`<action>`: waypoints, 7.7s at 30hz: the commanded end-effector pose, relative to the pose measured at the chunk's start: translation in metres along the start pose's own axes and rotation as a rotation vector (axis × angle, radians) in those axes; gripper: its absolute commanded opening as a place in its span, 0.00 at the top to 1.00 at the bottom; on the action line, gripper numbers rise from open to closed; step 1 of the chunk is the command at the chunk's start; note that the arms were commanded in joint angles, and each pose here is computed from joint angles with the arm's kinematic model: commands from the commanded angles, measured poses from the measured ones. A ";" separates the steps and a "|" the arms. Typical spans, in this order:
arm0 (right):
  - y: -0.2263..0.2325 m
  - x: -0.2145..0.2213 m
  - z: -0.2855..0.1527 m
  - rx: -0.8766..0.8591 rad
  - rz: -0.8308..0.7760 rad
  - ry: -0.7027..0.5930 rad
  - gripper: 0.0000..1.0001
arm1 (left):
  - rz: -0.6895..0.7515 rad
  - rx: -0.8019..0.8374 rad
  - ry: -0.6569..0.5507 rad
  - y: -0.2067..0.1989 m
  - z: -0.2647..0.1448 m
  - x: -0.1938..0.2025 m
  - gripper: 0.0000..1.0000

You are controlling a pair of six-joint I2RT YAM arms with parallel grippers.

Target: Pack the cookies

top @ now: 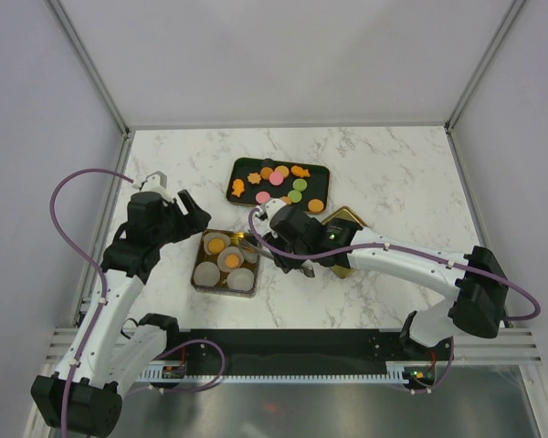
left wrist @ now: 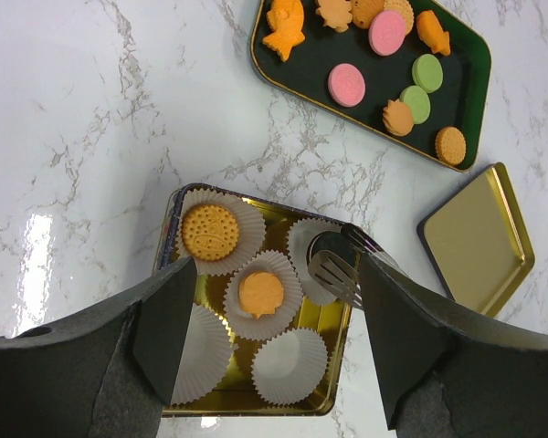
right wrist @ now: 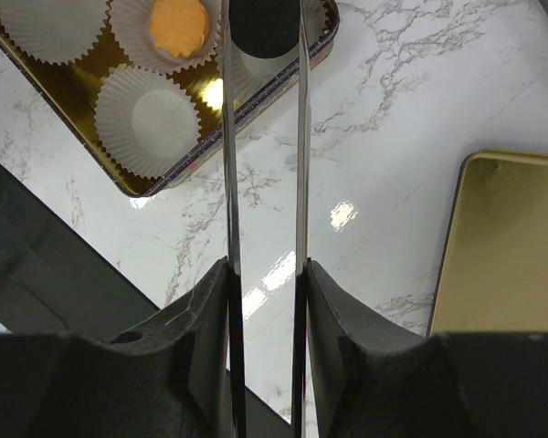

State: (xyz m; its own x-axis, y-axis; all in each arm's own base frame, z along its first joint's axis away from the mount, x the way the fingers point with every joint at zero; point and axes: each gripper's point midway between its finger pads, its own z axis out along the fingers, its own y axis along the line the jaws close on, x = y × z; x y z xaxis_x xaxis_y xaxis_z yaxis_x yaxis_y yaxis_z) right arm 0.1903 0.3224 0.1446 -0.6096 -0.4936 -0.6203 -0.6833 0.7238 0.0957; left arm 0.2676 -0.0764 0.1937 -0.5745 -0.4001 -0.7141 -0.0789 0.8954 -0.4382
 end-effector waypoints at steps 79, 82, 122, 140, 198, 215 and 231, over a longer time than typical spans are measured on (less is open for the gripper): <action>-0.199 -0.073 0.003 0.350 0.272 -0.146 0.49 | 0.015 0.022 -0.020 -0.002 0.001 -0.004 0.20; -0.207 -0.078 0.015 0.371 0.277 -0.139 0.48 | 0.016 0.020 -0.023 -0.002 0.001 -0.004 0.20; -0.225 -0.063 0.061 0.382 0.313 -0.057 0.50 | 0.016 0.015 -0.024 -0.001 0.002 -0.005 0.20; -0.228 -0.063 0.054 0.388 0.309 -0.047 0.60 | 0.015 0.013 -0.025 -0.001 0.002 -0.005 0.20; 0.115 -0.034 0.025 -0.158 -0.129 -0.070 0.60 | 0.040 0.097 -0.209 -0.038 -0.061 -0.069 0.20; 0.113 -0.037 0.031 -0.134 -0.141 -0.074 0.48 | 0.038 0.071 -0.182 -0.031 -0.051 -0.061 0.20; 0.054 -0.074 -0.011 -0.024 -0.067 -0.195 0.49 | 0.043 0.092 -0.205 -0.036 -0.057 -0.069 0.20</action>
State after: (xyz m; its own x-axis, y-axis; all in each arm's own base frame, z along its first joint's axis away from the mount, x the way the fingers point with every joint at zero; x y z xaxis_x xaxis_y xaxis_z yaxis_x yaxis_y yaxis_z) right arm 0.1676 0.4107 0.1617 -0.4910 -0.5302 -0.6912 -0.7754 0.6277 0.0693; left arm 0.2628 -0.0749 0.2752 -0.4361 -0.4238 -0.7939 0.0016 0.8818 -0.4716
